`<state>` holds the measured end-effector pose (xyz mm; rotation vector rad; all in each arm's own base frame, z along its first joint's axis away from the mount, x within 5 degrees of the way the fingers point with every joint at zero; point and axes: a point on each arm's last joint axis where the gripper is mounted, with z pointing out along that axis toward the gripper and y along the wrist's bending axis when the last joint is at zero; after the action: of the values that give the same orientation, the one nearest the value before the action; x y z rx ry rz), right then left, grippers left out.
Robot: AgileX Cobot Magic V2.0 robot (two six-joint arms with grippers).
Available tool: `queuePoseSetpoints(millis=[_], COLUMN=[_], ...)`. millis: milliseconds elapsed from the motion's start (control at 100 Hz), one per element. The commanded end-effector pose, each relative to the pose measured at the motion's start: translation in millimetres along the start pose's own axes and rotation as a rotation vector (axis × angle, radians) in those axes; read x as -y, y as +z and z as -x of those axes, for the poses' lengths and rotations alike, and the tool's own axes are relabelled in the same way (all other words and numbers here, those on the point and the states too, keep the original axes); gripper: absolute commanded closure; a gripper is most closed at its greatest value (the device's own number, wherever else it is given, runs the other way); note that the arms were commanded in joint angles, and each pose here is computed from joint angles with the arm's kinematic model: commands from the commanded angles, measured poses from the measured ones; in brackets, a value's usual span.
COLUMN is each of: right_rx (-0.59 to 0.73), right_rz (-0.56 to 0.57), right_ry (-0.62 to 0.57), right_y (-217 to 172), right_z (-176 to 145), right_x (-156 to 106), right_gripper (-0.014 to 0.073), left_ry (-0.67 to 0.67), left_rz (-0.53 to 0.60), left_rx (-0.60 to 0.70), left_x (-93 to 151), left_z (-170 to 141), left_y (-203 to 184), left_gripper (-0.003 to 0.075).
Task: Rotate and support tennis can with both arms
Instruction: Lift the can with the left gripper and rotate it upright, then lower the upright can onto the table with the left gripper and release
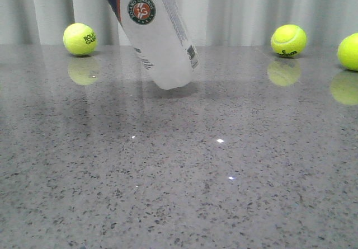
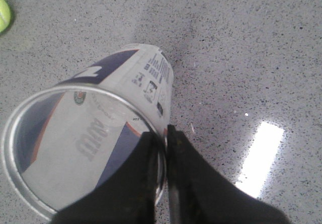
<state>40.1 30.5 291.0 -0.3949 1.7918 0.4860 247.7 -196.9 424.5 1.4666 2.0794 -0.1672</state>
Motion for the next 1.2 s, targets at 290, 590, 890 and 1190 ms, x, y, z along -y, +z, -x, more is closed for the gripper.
queuePoseSetpoints(millis=[290,590,890,1190], right_rx=[0.086,0.086,0.086,0.086], right_rz=[-0.009,-0.009,-0.009,-0.009], right_ry=[-0.007,-0.007,-0.007,-0.007], right_y=[-2.0,-2.0,-2.0,-2.0], right_z=[13.3,13.3,13.3,13.3], right_x=[0.0,0.0,0.0,0.0], right_gripper=[0.0656,0.0656,0.0656,0.0656], left_ry=[-0.009,-0.013,-0.015,-0.020], left_rz=[0.005,0.014,0.010,0.011], left_rx=[0.039,0.095,0.132,0.161], left_x=[0.5,-15.2,-31.5,-34.0], left_z=[6.6,33.8,58.5,63.9], left_y=[-6.6,4.0,26.6,31.8], left_gripper=[0.0405,0.0343,0.0343,0.0343])
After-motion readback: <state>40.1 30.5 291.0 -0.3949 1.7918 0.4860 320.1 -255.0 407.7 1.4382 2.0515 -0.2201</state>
